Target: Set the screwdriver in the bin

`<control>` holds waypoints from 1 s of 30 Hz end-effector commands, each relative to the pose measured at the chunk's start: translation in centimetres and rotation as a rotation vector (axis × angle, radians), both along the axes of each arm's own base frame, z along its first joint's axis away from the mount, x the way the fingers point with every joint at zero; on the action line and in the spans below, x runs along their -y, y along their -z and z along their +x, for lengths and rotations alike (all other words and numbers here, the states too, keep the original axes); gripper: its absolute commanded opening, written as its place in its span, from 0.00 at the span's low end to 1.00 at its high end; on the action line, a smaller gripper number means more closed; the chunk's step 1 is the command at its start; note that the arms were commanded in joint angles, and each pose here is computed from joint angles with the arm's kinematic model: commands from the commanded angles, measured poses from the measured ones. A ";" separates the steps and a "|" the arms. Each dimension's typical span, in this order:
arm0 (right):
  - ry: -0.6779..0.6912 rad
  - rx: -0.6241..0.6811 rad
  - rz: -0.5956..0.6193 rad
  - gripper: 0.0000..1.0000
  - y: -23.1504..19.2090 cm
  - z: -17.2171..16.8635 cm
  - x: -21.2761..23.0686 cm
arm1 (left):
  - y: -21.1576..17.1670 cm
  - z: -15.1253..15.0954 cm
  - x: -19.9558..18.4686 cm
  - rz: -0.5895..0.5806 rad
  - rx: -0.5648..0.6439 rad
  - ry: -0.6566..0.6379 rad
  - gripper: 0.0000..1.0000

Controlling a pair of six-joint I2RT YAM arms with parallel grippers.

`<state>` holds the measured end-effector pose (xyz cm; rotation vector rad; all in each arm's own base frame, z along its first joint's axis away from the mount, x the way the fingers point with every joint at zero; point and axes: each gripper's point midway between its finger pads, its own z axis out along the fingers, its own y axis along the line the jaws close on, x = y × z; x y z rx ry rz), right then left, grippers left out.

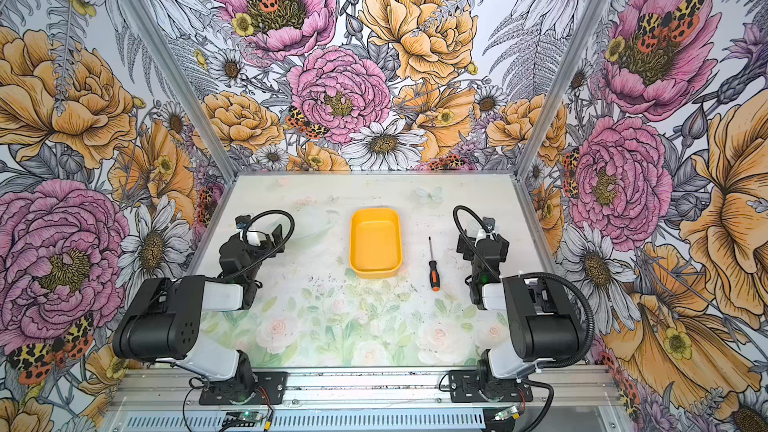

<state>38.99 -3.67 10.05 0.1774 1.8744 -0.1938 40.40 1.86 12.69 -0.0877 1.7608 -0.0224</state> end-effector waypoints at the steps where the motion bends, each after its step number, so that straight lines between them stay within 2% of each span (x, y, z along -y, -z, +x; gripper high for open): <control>1: -0.001 0.044 -0.002 1.00 -1.3 0.8 0.1 | -0.3 0.1 0.0 -0.017 0.016 0.011 0.99; 25: -0.003 0.045 -0.002 0.99 -1.3 0.8 0.1 | -0.4 0.1 0.0 -0.021 0.020 0.014 0.99; 30: -0.003 0.048 -0.003 0.99 -1.3 0.7 0.0 | -0.7 -0.3 0.6 -0.019 0.049 0.047 0.99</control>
